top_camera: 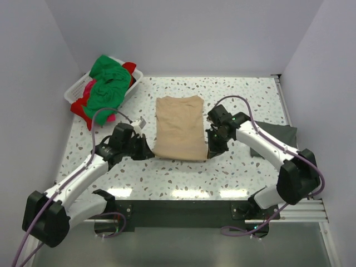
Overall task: Fold and stack the t-shirts
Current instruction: Fold the tshirt
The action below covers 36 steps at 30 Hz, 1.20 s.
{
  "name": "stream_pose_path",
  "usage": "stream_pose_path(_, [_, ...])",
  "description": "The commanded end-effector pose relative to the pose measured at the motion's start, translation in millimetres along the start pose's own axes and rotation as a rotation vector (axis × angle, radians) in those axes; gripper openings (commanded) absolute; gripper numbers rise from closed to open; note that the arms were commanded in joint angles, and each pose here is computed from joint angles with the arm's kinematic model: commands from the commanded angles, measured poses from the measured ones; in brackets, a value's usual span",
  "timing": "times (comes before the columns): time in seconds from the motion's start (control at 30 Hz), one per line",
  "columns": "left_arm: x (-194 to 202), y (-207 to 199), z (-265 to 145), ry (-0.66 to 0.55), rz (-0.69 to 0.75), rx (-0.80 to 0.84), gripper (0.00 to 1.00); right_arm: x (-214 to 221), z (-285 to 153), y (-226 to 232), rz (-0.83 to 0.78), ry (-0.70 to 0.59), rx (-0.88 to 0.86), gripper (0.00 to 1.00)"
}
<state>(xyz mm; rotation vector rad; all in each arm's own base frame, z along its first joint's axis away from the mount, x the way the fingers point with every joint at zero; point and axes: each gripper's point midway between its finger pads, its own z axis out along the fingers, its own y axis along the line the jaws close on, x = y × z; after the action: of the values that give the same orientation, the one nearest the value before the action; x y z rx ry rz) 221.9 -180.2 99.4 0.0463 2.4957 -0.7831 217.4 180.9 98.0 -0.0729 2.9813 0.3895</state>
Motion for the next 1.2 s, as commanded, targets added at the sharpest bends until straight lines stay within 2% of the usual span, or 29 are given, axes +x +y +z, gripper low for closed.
stream_pose_path(0.0, [12, -10, -25, 0.031, 0.012, 0.008, 0.00, 32, -26, 3, -0.007, 0.033, 0.040, 0.00])
stream_pose_path(0.07, [13, -15, -34, 0.032, -0.008, 0.014, 0.00, 36, -37, 10, 0.016, 0.011, 0.037, 0.00])
stream_pose_path(0.17, [-1, -25, -55, -0.027, 0.002, 0.015, 0.00, 31, -56, 15, 0.048, -0.057, 0.045, 0.00])
stream_pose_path(0.33, [-24, -43, -66, -0.092, 0.017, 0.056, 0.00, 5, -87, 27, 0.064, -0.184, 0.021, 0.00])
stream_pose_path(0.47, [-40, -40, -55, -0.112, 0.053, 0.021, 0.00, -26, -95, 27, 0.066, -0.284, 0.066, 0.00])
stream_pose_path(0.7, [-81, -45, -38, -0.177, 0.118, 0.002, 0.00, -77, -96, 26, 0.098, -0.376, 0.081, 0.00])
stream_pose_path(1.17, [-147, -38, 1, -0.231, 0.072, 0.046, 0.00, -176, -89, 14, 0.090, -0.440, 0.111, 0.00])
